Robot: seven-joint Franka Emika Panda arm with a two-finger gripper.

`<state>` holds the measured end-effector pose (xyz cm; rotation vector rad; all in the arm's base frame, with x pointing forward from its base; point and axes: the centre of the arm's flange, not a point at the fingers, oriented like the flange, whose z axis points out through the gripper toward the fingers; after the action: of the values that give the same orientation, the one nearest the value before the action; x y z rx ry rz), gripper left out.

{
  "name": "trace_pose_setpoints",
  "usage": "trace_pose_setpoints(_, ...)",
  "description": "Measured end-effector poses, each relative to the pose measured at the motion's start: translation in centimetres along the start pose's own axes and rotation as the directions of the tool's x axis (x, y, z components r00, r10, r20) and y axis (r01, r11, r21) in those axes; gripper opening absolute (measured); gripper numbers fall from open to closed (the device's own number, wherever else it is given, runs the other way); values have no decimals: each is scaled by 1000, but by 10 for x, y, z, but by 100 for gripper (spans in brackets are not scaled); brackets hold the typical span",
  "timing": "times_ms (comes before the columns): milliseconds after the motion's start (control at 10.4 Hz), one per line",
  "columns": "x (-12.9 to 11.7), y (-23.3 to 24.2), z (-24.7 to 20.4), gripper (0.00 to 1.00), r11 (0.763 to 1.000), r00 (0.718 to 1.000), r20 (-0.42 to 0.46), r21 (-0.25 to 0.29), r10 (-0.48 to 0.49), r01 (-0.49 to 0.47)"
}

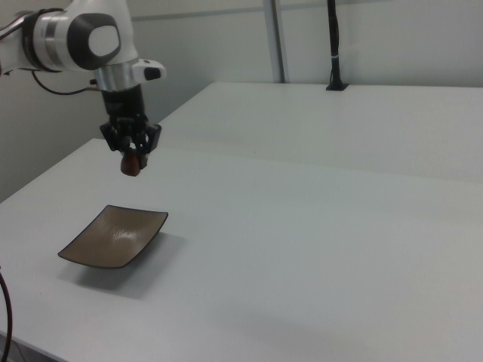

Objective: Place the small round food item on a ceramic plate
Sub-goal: 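Carry the food item over the square brown plate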

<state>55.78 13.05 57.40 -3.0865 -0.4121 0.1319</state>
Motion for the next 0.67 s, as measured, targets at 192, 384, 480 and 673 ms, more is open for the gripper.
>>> trace_pose_setpoints(192, 10, -42, 14, 21, 999, 999, -27, -2, 47, -47)
trace_pose_setpoints(384, 19, -77, 40, 22, 996, 995, -41, 1, 88, -88)
trace_pose_setpoints(480, 23, -90, 55, 22, 995, 994, -45, 3, 99, -99)
trace_pose_setpoints(673, 30, -117, 91, 22, 993, 992, -45, 5, 115, -114)
